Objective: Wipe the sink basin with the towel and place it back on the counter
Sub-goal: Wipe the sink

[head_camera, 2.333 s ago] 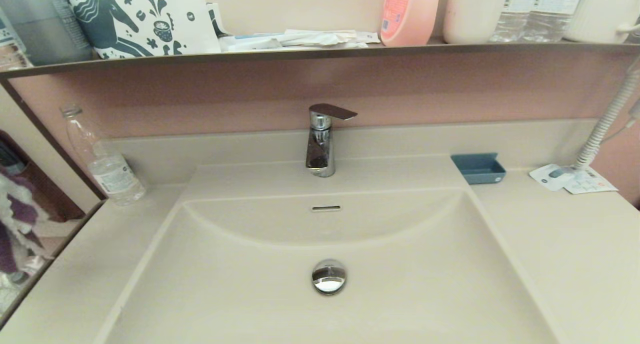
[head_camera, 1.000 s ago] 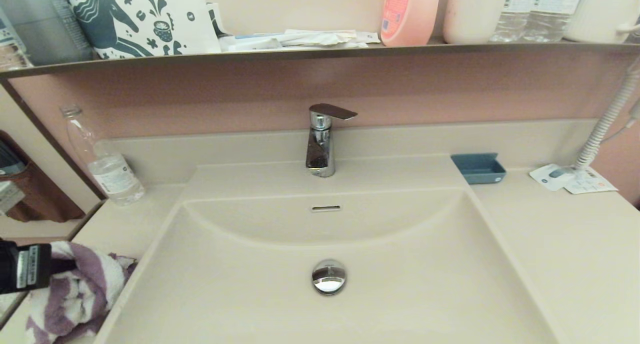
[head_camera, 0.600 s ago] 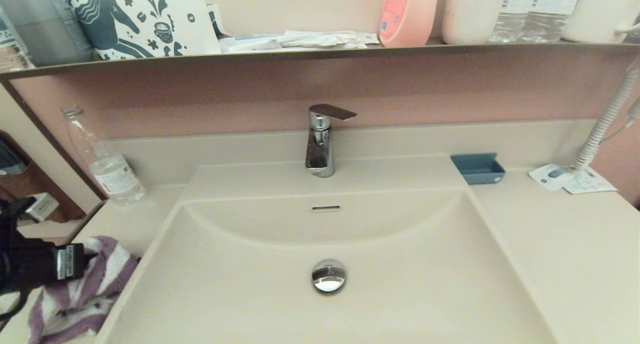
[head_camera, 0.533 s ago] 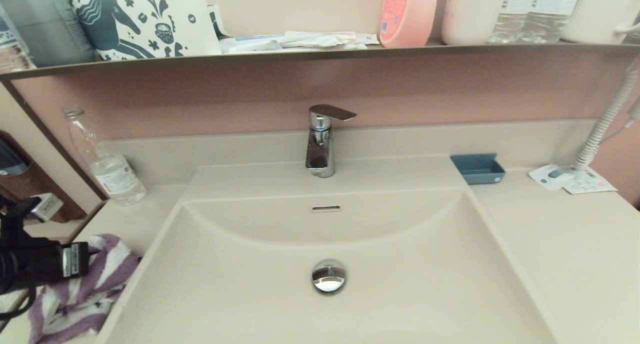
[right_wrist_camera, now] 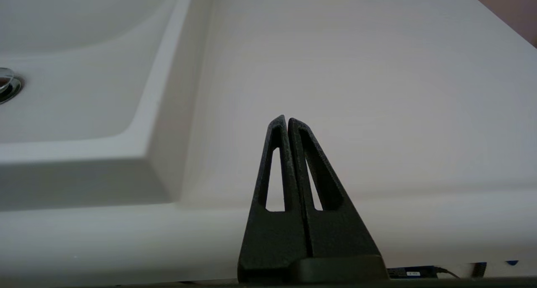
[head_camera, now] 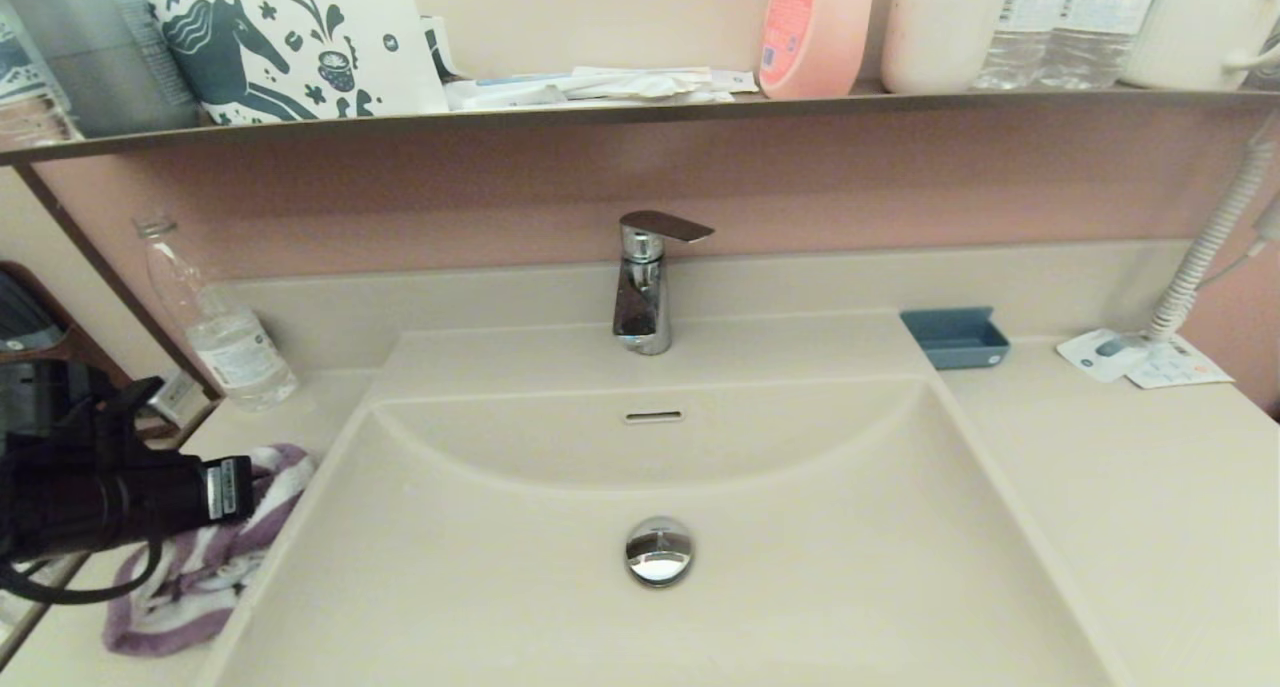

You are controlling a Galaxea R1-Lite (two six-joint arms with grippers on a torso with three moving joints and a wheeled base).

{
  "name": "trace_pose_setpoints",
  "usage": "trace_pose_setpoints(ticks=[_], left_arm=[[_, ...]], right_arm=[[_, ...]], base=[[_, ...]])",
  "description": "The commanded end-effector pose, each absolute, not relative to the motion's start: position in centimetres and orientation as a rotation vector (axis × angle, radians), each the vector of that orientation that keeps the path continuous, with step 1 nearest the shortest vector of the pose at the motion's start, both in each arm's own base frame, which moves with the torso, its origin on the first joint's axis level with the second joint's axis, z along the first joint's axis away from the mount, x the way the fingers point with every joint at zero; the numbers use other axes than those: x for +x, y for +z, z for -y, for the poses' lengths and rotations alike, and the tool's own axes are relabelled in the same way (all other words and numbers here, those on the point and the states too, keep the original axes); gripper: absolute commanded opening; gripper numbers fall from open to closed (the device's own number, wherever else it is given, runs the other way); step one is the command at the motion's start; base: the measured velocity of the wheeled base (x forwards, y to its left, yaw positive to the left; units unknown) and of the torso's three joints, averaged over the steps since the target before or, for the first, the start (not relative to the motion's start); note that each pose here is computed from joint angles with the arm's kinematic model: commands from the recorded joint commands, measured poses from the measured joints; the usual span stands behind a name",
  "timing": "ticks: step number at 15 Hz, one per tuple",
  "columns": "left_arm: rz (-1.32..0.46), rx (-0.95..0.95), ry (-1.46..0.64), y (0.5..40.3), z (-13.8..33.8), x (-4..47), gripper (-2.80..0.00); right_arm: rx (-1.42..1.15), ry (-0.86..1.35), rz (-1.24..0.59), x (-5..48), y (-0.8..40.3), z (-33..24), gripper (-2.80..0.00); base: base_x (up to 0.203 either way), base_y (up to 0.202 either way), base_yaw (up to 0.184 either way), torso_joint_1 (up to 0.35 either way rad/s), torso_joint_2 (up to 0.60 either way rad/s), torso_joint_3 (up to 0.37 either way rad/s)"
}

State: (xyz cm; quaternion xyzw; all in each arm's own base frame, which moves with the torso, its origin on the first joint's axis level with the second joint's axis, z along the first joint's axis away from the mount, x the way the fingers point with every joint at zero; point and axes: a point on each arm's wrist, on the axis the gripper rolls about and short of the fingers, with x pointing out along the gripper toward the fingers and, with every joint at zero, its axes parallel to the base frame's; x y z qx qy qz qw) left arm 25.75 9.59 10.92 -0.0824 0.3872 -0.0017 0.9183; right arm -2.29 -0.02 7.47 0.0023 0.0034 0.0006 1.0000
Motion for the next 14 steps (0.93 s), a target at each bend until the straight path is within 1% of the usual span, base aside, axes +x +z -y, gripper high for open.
trace_pose_setpoints(ticks=[1,6,11,14], left_arm=[[-0.805,-0.171,-0.021,10.4,-9.6,27.3,-2.8],[-0.752,-0.146,-0.015,10.7,-11.1,31.6,-2.8],[-0.639,-0.096,-0.019,12.8,-11.7,36.2,-2.8],[-0.592,-0.109,-0.018,14.0,-11.3,37.5,-2.8]], right_arm=[[0.005,0.002,-0.008,-2.3,7.5,0.0,-2.8],[0.005,0.002,-0.008,-2.3,7.5,0.0,-2.8],[0.005,0.002,-0.008,-2.3,7.5,0.0,-2.8],[0.005,0.002,-0.008,-2.3,7.5,0.0,-2.8]], base=[[0.0,0.0,0.0,0.0,0.0,0.0],[0.0,0.0,0.0,0.0,0.0,0.0],[0.0,0.0,0.0,0.0,0.0,0.0],[0.0,0.0,0.0,0.0,0.0,0.0]])
